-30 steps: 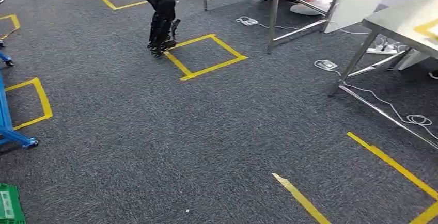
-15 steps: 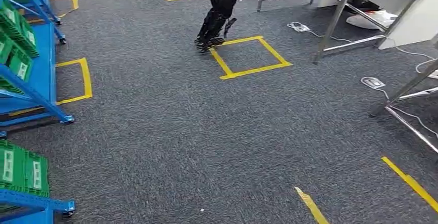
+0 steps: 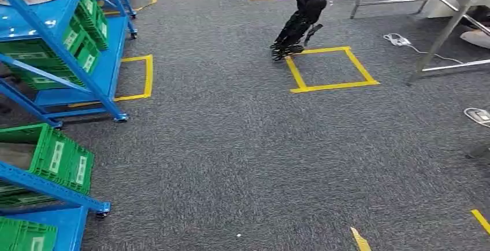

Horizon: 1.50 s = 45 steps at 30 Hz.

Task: Take the parts from the cabinet and place them on the table.

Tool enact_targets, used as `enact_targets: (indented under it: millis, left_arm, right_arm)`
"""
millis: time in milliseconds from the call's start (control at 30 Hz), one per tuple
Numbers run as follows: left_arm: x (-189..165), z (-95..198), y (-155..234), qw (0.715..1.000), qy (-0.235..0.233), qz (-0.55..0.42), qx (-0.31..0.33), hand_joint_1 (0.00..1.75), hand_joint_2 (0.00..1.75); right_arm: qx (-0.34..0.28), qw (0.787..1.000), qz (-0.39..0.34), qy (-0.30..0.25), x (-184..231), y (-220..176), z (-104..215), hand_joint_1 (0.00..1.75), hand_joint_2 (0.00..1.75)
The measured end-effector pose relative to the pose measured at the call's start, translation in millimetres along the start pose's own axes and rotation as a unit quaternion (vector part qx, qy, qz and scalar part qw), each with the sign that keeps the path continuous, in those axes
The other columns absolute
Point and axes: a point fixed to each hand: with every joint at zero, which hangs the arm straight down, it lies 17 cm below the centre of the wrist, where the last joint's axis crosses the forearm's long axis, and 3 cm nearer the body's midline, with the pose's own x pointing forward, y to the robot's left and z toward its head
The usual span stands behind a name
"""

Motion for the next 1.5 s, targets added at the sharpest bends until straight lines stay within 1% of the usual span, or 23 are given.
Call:
enact_targets:
  millis: [133,300,633,700,833,967,1467,1500]
  left_arm:
    - [-4,1,-1,1.000,0.004,-0.001,-0.002,0.00,0.00]
    - [-10,8,1,1.000,0.011,-0.002,-0.002,0.00,0.00]
    - [-8,16,2,1.000,0.005,-0.006,-0.006,0.00,0.00]
    - [-4,16,4,1.000,-0.001,-0.005,-0.004,0.00,0.00]
    - [8,20,-4,0.999,-0.038,-0.004,-0.011,0.00,0.00]
    - [18,15,-4,0.998,-0.059,0.001,-0.009,0.00,0.00]
    - [14,9,-7,0.999,-0.049,0.005,-0.010,0.00,0.00]
    - [11,9,-8,0.999,-0.040,0.004,-0.010,0.00,0.00]
  right_arm:
    - [0.000,1.000,0.012,0.003,-3,0,-3,0.00,0.00]
    - [-0.005,1.000,0.024,-0.008,5,-4,-5,0.00,0.00]
    - [-0.009,0.999,0.042,-0.002,-9,-4,-1,0.00,0.00]
    - [-0.012,0.999,0.045,-0.003,-11,-6,0,0.00,0.00]
    - [-0.019,0.999,0.035,0.000,-11,-9,4,0.00,0.00]
    - [-0.022,0.999,0.029,0.009,-19,-10,8,0.00,0.00]
    - [-0.029,0.999,0.024,-0.001,-8,-15,8,0.00,0.00]
    - [-0.026,0.999,0.023,-0.003,-6,-13,8,0.00,0.00]
